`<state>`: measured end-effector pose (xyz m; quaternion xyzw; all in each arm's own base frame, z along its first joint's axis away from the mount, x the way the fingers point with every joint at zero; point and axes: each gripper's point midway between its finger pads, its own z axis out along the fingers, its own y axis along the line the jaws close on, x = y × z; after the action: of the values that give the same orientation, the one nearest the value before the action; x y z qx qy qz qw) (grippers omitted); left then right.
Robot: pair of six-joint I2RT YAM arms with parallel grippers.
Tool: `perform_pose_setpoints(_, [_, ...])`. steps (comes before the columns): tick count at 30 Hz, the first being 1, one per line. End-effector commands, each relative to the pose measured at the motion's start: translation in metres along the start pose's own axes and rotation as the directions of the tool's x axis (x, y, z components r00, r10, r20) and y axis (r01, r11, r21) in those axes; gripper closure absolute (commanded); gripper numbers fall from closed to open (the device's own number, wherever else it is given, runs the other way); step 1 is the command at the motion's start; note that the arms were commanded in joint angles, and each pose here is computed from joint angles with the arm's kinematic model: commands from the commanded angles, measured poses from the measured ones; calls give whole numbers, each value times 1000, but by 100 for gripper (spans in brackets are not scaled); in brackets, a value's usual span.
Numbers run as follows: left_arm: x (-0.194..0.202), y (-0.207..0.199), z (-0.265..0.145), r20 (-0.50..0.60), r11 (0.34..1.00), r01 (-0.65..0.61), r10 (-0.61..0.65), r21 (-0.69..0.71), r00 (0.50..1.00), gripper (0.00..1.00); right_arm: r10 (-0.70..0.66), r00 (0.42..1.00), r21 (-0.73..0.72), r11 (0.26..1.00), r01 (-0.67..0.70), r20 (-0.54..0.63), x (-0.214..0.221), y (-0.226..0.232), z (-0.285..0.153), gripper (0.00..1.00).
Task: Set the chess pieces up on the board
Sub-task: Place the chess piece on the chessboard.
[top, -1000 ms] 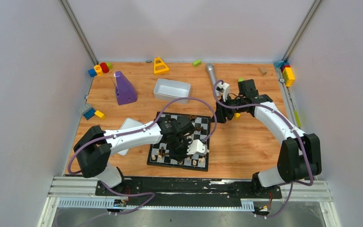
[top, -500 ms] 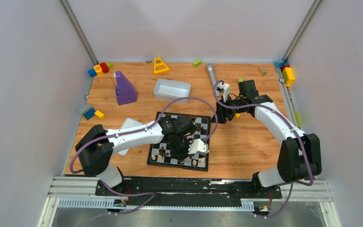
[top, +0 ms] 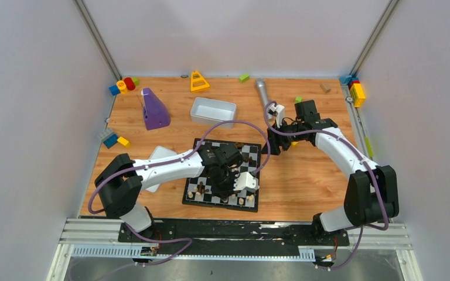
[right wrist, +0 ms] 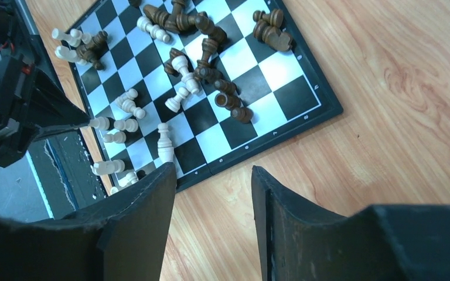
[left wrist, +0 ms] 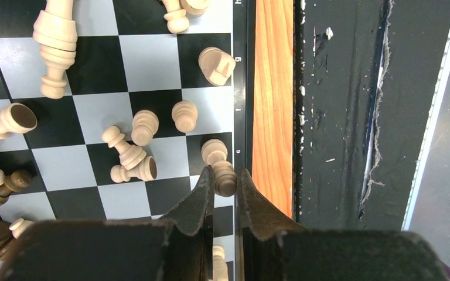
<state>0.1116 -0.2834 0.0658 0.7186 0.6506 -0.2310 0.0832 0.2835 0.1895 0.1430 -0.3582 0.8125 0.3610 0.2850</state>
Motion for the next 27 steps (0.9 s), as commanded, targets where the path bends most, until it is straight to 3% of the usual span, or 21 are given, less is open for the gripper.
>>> perform_pose_setpoints(1, [-8, 4, -3, 2, 1000, 3, -3, -21, 1000, 83, -41, 999, 31, 999, 42, -35, 13, 5, -1, 47])
perform_pose_setpoints(4, [-8, 8, -5, 0, 999, 8, -8, -43, 1000, 77, -45, 997, 40, 998, 48, -60, 23, 9, 1, 38])
perform_pose_setpoints(6, [-10, 9, -7, 7, 998, 9, -9, -60, 1000, 67, -39, 996, 40, 998, 43, -79, 32, 12, 2, 34])
perform_pose_setpoints(12, [-19, 20, -27, 70, 991, 19, -9, -132, 997, 39, -51, 986, 20, 998, 54, -156, 61, 27, 12, 33])
perform_pose_setpoints(16, [-21, 30, -48, 132, 982, 53, -29, -179, 991, 25, -78, 972, 6, 997, 81, -222, 77, 34, 27, 34])
perform_pose_setpoints(27, [-15, 36, -108, 288, 940, 129, -34, -316, 957, 19, -180, 917, -3, 981, 192, -357, 101, 42, 63, 42])
